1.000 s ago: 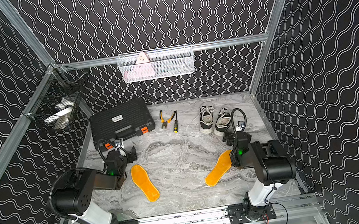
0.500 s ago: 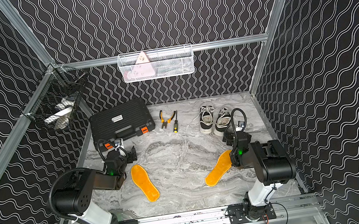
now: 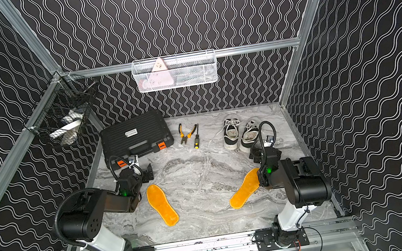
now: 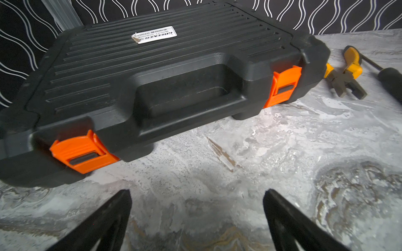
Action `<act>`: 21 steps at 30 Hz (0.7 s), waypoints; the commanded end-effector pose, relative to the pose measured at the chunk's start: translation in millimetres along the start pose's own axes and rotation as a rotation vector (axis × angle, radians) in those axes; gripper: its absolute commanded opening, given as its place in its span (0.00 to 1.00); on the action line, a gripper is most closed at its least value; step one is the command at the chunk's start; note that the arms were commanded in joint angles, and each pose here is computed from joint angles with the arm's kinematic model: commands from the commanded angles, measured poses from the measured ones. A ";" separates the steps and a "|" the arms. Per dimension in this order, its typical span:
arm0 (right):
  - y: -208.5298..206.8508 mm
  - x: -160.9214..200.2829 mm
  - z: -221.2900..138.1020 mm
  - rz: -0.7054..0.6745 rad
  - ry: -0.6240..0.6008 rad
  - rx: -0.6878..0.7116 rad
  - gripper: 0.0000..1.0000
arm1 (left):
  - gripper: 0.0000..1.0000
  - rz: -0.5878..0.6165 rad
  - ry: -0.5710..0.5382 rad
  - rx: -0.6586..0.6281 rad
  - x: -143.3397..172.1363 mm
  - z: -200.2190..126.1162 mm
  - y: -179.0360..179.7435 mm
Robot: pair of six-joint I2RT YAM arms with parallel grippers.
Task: Insert the insole into the shoe
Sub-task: Move the shoe to the center of the board.
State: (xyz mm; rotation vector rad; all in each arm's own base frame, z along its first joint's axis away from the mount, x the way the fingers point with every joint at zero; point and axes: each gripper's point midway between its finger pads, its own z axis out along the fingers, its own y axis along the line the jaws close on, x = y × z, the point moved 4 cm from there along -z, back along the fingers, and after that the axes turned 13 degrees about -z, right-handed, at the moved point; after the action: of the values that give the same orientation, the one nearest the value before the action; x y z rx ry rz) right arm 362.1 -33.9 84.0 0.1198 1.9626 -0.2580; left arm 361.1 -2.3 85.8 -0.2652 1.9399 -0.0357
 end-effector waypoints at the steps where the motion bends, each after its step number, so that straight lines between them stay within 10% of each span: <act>1: -10.2 -30.9 -5.8 0.020 -0.012 0.057 1.00 | 1.00 0.018 0.048 -0.009 -26.7 6.4 -8.2; 10: -12.7 -99.0 -33.3 0.224 0.250 0.030 1.00 | 0.96 -0.329 0.331 -0.038 -69.3 29.1 -28.4; 21: 67.2 -117.6 -25.2 0.097 0.519 -0.207 0.69 | 0.96 -0.265 0.644 -0.137 -19.5 -48.3 -102.7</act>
State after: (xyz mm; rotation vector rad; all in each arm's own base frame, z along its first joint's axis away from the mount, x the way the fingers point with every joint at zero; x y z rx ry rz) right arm 410.2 15.5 212.8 0.2317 2.3283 0.0138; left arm 378.7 -98.8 160.6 -0.5580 2.3648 -0.2613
